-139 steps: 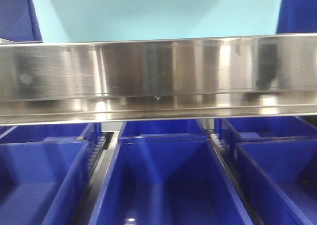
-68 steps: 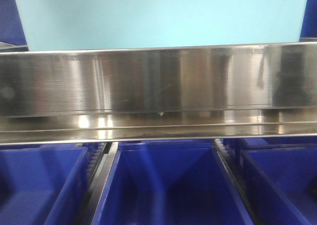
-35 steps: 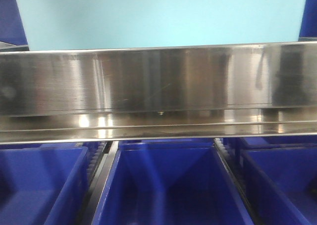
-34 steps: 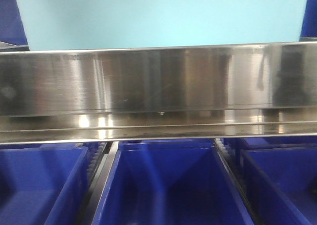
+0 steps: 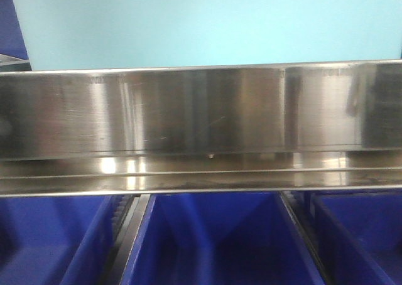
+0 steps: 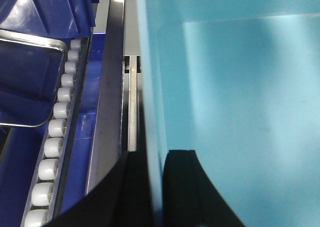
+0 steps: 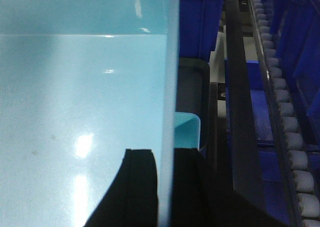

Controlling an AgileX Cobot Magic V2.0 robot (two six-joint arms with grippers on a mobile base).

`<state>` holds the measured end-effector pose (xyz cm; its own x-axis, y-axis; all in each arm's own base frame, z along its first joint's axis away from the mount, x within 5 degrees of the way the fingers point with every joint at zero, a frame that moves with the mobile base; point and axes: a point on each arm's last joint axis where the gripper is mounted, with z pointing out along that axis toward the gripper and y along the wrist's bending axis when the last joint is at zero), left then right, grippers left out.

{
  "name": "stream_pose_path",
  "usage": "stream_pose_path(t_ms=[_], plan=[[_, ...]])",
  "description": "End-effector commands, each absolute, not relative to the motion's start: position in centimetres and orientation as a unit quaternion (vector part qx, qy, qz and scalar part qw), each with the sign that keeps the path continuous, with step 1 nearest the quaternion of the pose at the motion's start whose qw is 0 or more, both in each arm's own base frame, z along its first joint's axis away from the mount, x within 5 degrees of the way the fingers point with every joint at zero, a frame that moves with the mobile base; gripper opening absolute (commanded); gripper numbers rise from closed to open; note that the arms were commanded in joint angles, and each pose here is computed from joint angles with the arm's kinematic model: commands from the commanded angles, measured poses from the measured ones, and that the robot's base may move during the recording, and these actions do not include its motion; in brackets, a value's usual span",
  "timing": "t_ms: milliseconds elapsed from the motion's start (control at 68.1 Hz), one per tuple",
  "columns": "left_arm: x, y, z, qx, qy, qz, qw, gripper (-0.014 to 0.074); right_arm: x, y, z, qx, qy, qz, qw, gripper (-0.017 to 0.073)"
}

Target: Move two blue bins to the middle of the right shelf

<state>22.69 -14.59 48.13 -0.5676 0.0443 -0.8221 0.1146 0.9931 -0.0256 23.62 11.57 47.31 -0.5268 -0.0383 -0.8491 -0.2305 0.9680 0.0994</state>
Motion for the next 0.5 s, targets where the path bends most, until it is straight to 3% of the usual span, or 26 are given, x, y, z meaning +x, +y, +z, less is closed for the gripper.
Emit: stream_pose_path(t_ms=[0,485], plan=[[22.55,-13.17,48.77,0.035,0.876,0.013,0.481,-0.0111,23.33,10.60,48.51,-0.080,0.850,0.074,0.516,-0.0165],[22.55,-13.17,48.77,0.035,0.876,0.013,0.481,-0.0111,23.36,10.63,48.56,-0.080,0.848,0.075,0.518,-0.0165]])
